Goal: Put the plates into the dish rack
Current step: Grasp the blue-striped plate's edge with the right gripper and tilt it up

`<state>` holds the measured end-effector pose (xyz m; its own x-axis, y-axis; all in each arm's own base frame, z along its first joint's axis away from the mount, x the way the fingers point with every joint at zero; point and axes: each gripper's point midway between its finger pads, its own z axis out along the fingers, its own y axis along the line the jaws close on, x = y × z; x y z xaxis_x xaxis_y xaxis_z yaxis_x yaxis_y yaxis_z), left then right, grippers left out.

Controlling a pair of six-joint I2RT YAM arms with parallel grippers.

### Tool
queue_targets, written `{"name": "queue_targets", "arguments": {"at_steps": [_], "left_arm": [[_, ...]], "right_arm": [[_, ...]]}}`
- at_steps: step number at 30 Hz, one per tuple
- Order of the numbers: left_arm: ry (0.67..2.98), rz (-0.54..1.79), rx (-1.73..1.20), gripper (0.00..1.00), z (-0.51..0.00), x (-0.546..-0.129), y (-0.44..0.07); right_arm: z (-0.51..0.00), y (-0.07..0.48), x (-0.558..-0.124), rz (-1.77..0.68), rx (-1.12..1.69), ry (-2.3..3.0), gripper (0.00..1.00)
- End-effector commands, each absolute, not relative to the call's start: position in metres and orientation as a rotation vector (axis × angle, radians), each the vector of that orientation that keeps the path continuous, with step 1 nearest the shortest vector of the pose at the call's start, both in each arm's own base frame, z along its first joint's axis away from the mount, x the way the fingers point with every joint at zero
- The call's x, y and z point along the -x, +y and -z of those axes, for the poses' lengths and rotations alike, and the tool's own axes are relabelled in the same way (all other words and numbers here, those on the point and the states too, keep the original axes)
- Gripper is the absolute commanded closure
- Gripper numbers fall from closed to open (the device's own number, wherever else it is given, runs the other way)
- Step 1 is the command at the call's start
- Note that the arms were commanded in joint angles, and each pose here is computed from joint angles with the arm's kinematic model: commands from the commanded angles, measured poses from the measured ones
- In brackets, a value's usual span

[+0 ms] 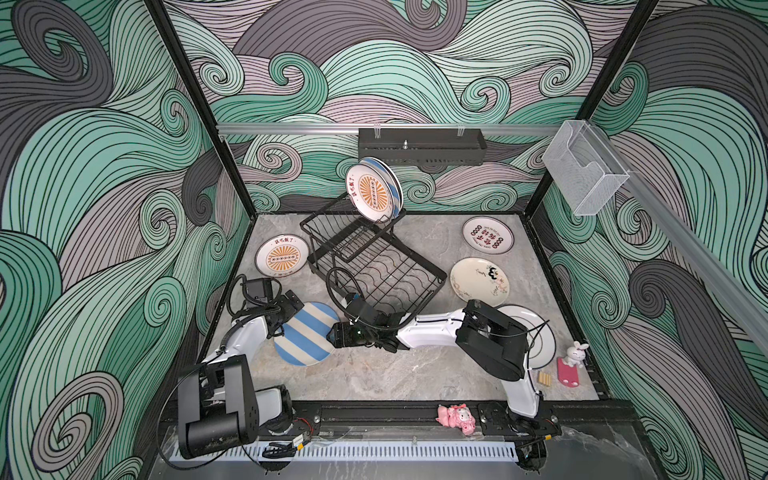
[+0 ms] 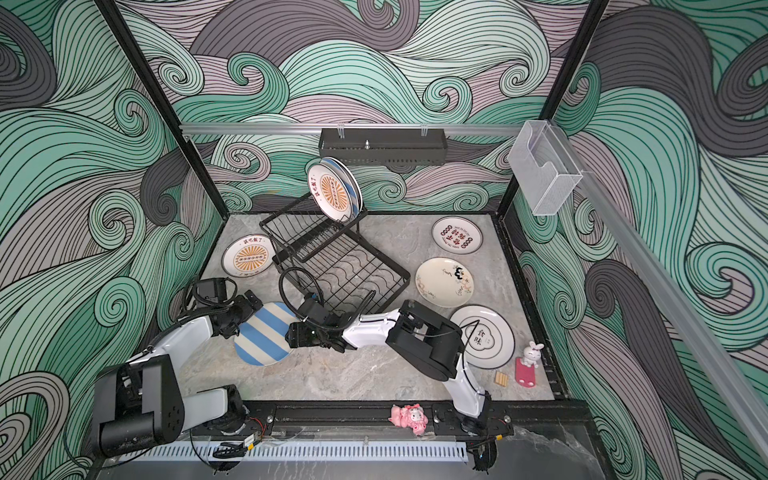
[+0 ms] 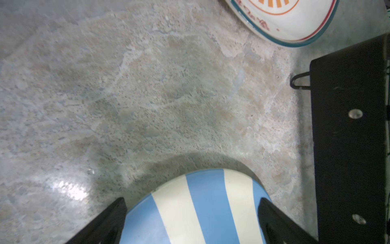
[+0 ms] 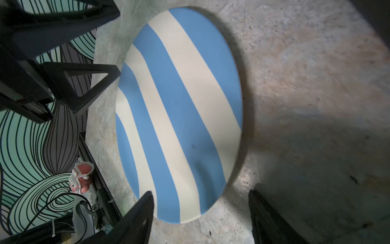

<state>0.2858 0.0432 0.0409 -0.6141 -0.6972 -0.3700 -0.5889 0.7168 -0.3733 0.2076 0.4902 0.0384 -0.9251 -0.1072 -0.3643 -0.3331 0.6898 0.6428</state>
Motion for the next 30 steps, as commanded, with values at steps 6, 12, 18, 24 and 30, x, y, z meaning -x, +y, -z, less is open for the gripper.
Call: {"name": "queue_targets", "arguments": {"at_steps": [6, 12, 18, 24, 30], "left_arm": [[2.465, 0.453, 1.002, 0.01, -0.022, -0.279, 0.023], [2.479, 0.473, 1.003, 0.02, -0.015, -0.273, 0.02], [2.478, 0.494, 0.999, 0.01, -0.015, -0.273, 0.018], [2.473, 0.502, 1.001, 0.01, -0.016, -0.273, 0.018], [2.45, 0.52, 0.993, 0.01, -0.026, -0.275, 0.016]], "right_arm": [[-0.018, 0.494, -0.21, -1.159, 0.238, 2.657, 0.28], [-0.033, 0.494, -0.215, -1.284, 0.179, 2.575, 0.42], [-0.063, 0.499, -0.225, -1.499, 0.074, 2.441, 0.61], [-0.08, 0.497, -0.229, -1.49, 0.074, 2.404, 0.71], [-0.072, 0.49, -0.23, -1.395, 0.097, 2.446, 0.8]]}}
